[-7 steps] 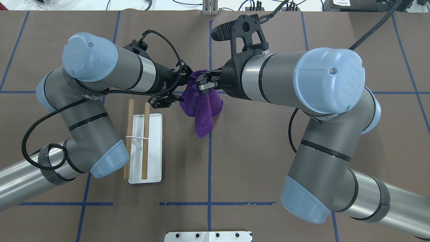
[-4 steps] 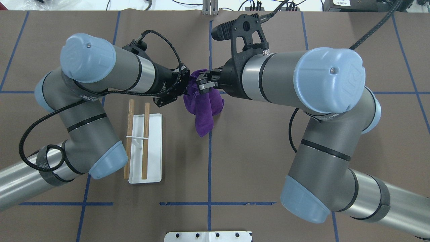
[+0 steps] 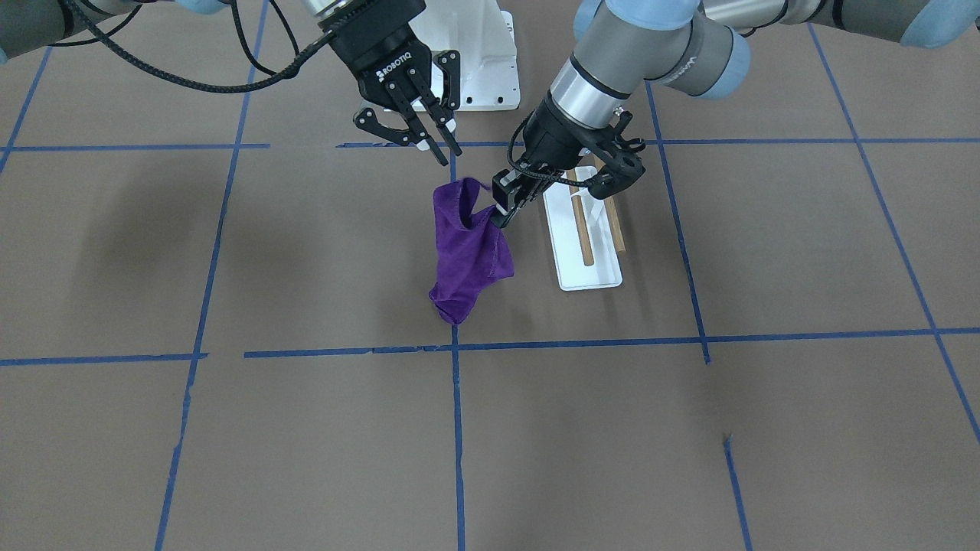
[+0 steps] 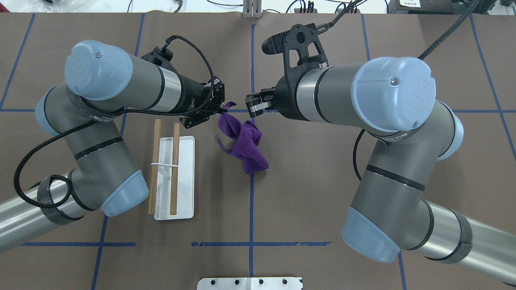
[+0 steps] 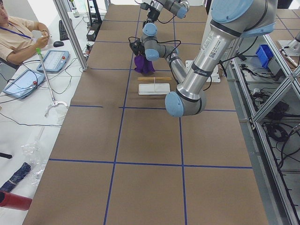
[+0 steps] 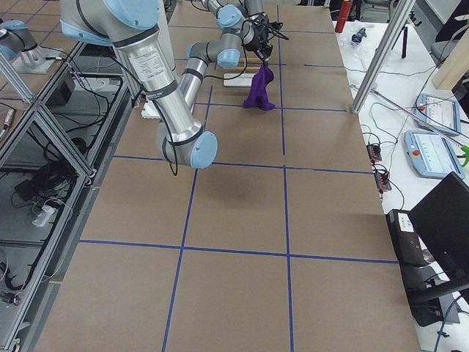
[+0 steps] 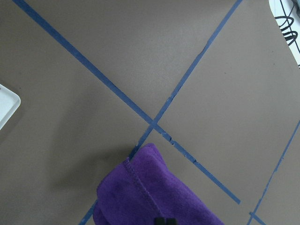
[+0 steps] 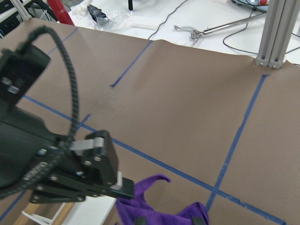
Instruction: Hang towel on rack
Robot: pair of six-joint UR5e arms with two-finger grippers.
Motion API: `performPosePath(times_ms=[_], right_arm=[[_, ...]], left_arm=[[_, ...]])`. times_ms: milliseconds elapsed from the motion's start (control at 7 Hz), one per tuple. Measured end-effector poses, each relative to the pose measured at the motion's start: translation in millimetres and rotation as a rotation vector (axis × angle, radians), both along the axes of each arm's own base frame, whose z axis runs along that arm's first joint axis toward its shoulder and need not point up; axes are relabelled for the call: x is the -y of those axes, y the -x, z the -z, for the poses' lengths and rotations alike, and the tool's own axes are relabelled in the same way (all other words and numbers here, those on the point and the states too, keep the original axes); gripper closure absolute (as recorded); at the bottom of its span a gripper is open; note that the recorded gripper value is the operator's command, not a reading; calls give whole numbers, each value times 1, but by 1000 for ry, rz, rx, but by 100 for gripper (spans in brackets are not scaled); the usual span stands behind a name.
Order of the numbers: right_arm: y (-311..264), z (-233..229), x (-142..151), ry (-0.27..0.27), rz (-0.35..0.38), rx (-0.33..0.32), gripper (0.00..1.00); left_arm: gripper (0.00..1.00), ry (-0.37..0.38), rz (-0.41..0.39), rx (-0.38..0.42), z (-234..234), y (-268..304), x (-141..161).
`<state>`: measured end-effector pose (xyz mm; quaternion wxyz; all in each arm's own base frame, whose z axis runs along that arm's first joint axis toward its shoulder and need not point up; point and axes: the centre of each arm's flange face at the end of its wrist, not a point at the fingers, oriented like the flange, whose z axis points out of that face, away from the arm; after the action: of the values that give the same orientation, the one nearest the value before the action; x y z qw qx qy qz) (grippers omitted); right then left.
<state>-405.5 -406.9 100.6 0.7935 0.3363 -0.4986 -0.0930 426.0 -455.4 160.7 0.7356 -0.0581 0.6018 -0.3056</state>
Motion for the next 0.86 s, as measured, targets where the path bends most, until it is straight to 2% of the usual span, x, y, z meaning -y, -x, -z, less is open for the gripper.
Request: performPosePath(times_ms=[286, 429, 714, 857], right_arm=[[-15, -38, 24, 95, 22, -146, 0], [-37, -71, 45, 127, 63, -254, 0], [-99, -138, 86, 152, 151, -474, 0], [-130, -176, 98, 179, 180, -546, 0]], left_arm=[[100, -115, -30, 37, -18, 28, -15], [100, -194, -57, 85, -40, 43, -21], [100, -361, -142, 230, -104, 68, -33], [100, -436, -184, 299, -138, 84, -39]])
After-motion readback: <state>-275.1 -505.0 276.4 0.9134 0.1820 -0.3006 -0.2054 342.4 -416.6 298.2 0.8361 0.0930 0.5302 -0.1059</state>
